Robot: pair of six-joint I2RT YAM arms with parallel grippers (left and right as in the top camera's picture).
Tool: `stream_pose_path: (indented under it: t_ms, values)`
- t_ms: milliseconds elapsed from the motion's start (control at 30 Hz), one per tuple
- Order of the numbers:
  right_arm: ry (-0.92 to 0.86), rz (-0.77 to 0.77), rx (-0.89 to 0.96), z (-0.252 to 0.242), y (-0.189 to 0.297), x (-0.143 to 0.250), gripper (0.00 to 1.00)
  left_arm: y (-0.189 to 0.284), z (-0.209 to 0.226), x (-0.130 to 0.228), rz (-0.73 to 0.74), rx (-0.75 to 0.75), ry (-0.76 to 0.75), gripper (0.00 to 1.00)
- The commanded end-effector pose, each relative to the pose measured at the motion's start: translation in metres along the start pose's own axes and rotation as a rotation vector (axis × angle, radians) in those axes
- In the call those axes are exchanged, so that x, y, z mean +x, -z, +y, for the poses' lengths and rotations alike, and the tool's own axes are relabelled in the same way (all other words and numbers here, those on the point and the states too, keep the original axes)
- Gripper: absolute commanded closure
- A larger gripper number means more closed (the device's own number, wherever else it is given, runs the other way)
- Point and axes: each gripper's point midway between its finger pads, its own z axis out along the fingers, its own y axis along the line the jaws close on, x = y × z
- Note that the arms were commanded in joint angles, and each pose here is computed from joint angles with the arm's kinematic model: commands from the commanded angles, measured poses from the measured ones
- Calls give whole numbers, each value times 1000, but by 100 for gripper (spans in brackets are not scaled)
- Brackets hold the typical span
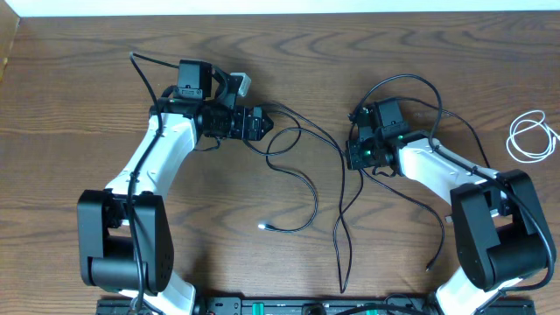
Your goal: Untangle cables
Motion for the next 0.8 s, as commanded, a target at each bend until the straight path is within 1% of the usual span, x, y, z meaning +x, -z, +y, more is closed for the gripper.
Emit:
stream_pose_path:
  t_ms: [0,167,300,433,700,733,767]
  values:
    - [3,-23,29,-13,6,-5,99,3,1,1,-5,-10,9,2]
    - [-84,-43,99,-54,15,-10,99,3,1,1,-5,-10,9,2]
    - [-178,-47,260,-118,31,-6,99,3,1,1,-5,-10,9,2]
    - [-200,-58,318,-164,47,-2,99,3,1,1,-5,-10,9,2]
    - [-436,-117,401,-243,81,16,99,3,1,1,-5,-11,9,2]
    - [-479,-133,402,-249,84,17,97,3,1,1,-5,-10,9,2]
    - [-524,-150,398,-255,87,18,80,3,1,1,-5,-11,9,2]
